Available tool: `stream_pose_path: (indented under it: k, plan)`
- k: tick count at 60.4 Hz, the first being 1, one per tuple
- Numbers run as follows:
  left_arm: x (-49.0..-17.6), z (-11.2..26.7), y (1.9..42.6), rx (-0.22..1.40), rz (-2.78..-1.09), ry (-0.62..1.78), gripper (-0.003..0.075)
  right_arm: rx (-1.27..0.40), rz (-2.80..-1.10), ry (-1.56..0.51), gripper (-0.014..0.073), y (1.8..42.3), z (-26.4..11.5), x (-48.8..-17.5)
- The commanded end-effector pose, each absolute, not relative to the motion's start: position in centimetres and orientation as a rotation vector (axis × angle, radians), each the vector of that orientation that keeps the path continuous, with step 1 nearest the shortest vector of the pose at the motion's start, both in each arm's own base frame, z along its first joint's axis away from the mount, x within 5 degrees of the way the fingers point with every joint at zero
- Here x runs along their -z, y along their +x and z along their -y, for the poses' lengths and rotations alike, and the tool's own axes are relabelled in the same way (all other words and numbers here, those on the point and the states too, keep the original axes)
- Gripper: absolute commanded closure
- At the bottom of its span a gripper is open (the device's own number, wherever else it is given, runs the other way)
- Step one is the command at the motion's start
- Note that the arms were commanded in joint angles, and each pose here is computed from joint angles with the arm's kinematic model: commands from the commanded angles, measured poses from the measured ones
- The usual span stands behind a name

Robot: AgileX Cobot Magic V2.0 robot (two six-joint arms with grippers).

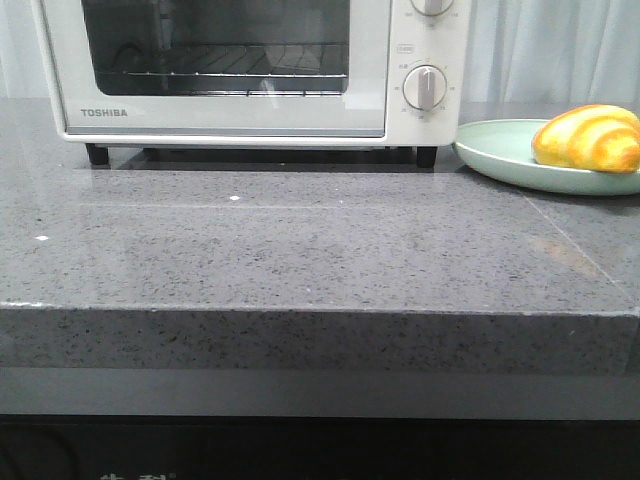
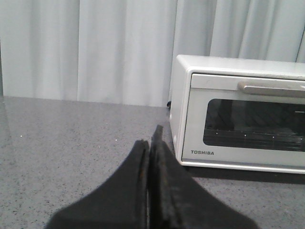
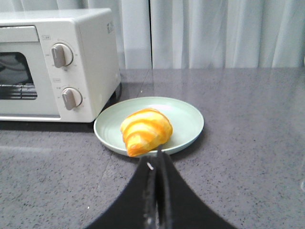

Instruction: Put bread in oven

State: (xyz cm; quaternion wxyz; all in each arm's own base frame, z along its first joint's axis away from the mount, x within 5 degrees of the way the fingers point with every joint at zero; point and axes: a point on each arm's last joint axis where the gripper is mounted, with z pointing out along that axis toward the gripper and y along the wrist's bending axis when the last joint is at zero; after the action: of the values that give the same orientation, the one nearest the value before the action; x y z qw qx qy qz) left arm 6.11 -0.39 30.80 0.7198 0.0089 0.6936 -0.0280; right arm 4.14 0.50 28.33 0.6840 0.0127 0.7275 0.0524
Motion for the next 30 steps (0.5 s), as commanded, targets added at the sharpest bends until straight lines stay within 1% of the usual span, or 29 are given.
stream_pose_path:
  k: [1, 11, 18, 26, 30]
  plan:
    - [-33.3, 0.4, 8.0, 0.059, -1.522, 0.011, 0.0741, -0.117, -1.614, 0.034, 0.0654, 4.8, -0.5, -30.7]
    - [-35.7, 0.6, 12.0, 0.067, -1.600, 0.012, 0.0741, -0.107, -1.641, 0.027, 0.0654, 5.6, -0.5, -31.2]
    - [-37.7, 1.6, 15.1, 0.103, -1.622, 0.070, 0.0741, -0.107, -1.643, 0.027, 0.0654, 5.6, -0.5, -31.2]
    - [-40.0, 4.8, 18.8, 0.202, -1.562, 0.192, 0.0741, -0.107, -1.646, 0.027, 0.0654, 5.6, -0.5, -31.2]
    - [-40.5, 7.0, 20.7, 0.261, -1.549, 0.249, 0.0741, -0.107, -1.645, 0.027, 0.0654, 5.6, -0.5, -31.2]
